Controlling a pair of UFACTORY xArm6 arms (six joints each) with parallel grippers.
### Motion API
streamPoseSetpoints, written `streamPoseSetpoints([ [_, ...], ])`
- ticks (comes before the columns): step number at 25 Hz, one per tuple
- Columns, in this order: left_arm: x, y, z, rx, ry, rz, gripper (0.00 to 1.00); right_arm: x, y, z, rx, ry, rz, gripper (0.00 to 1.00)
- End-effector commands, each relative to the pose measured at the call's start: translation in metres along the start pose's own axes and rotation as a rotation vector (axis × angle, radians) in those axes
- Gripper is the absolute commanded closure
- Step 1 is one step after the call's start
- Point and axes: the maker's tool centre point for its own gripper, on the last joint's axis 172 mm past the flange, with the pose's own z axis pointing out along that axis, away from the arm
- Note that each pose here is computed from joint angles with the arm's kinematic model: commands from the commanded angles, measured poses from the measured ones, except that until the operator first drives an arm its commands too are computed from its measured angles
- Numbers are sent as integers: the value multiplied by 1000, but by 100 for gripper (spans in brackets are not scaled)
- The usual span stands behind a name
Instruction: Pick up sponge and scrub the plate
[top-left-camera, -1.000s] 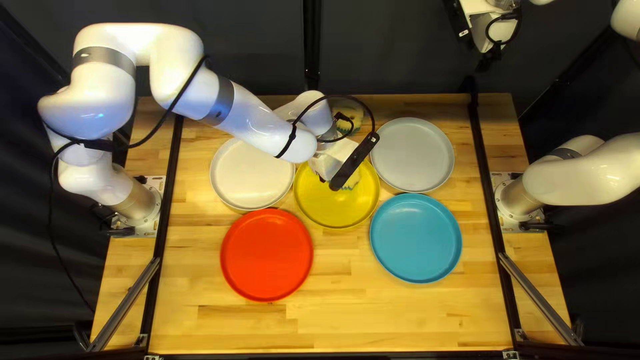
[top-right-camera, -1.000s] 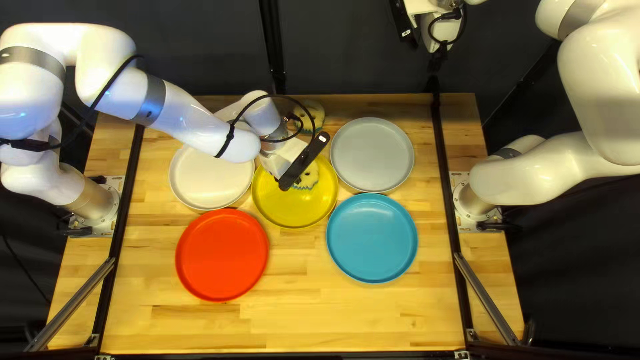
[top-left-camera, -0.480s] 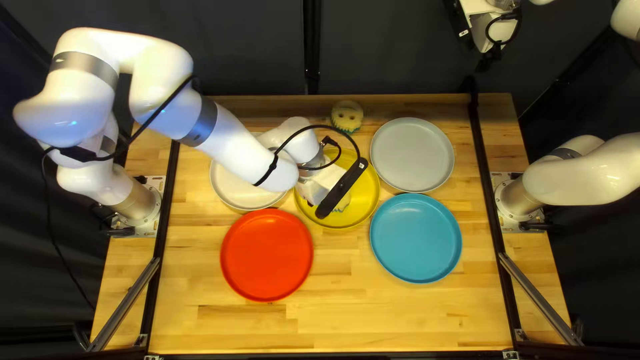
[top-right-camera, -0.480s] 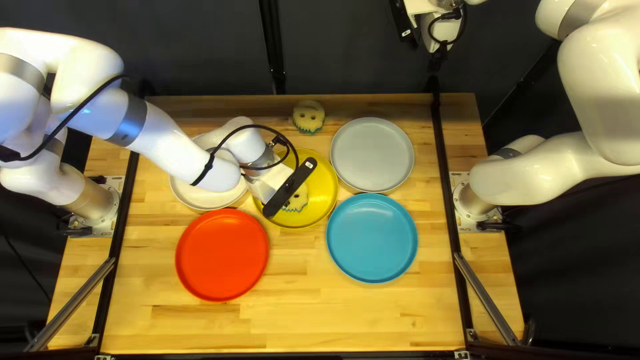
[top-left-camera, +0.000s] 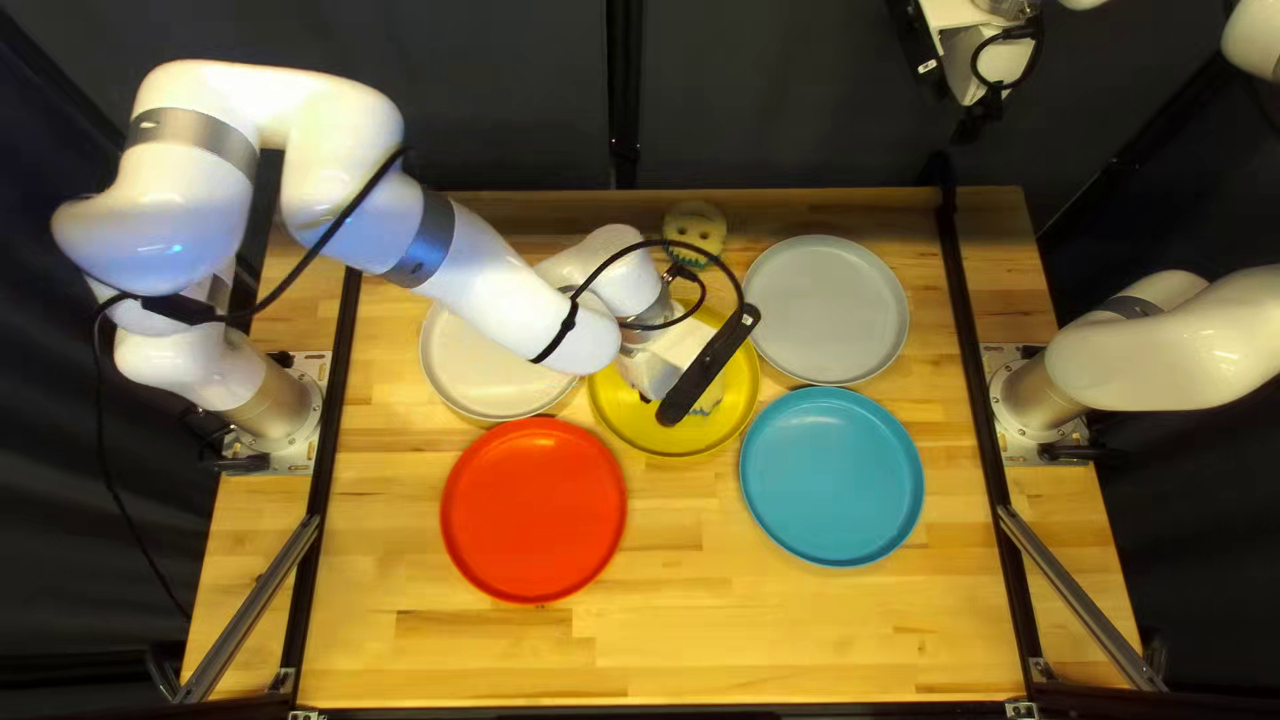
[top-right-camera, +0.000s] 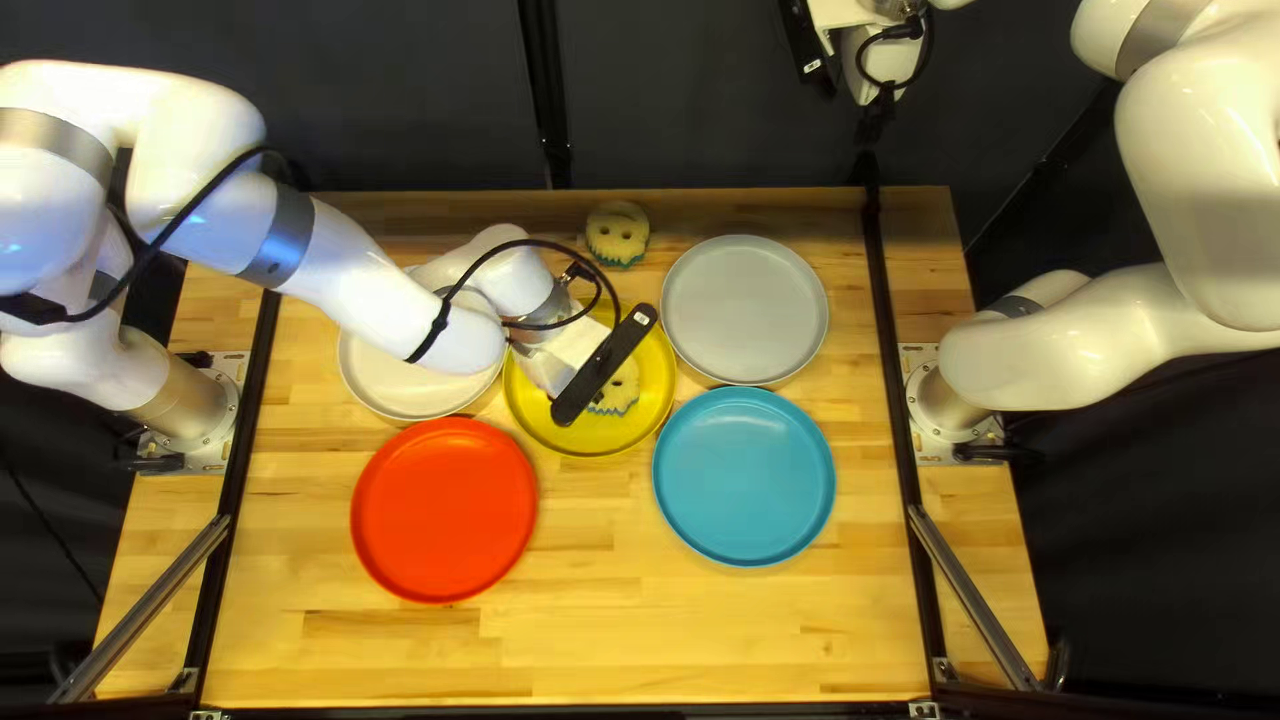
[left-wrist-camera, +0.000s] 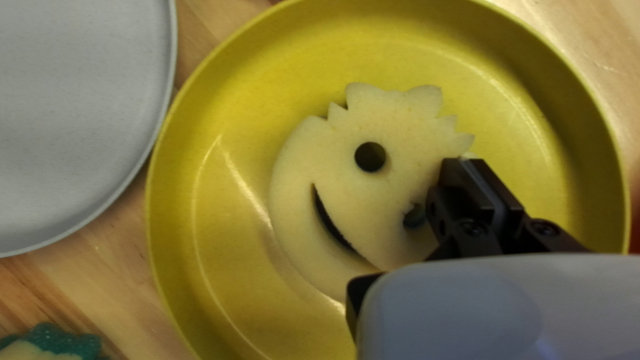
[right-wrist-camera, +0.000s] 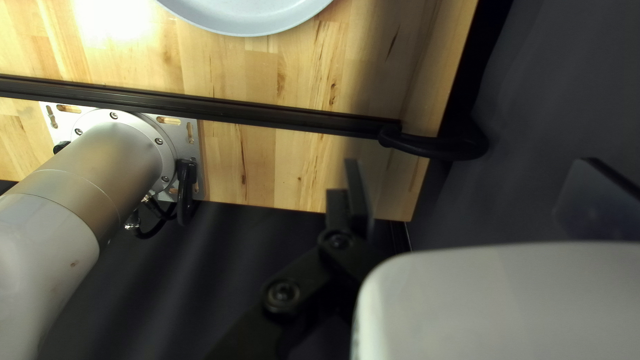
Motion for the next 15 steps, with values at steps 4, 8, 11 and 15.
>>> streamPoseSetpoints([
  [4,2,21,0,-7,-3,15,100,0,0,0,0,0,0,0],
  [8,-7,45,-12,-5,-8,6,100,0,0,0,0,0,0,0],
  [11,-22,68,-16,-7,-17,-6,100,0,0,0,0,0,0,0],
  [15,-41,82,-18,-18,-29,-24,100,0,0,0,0,0,0,0],
])
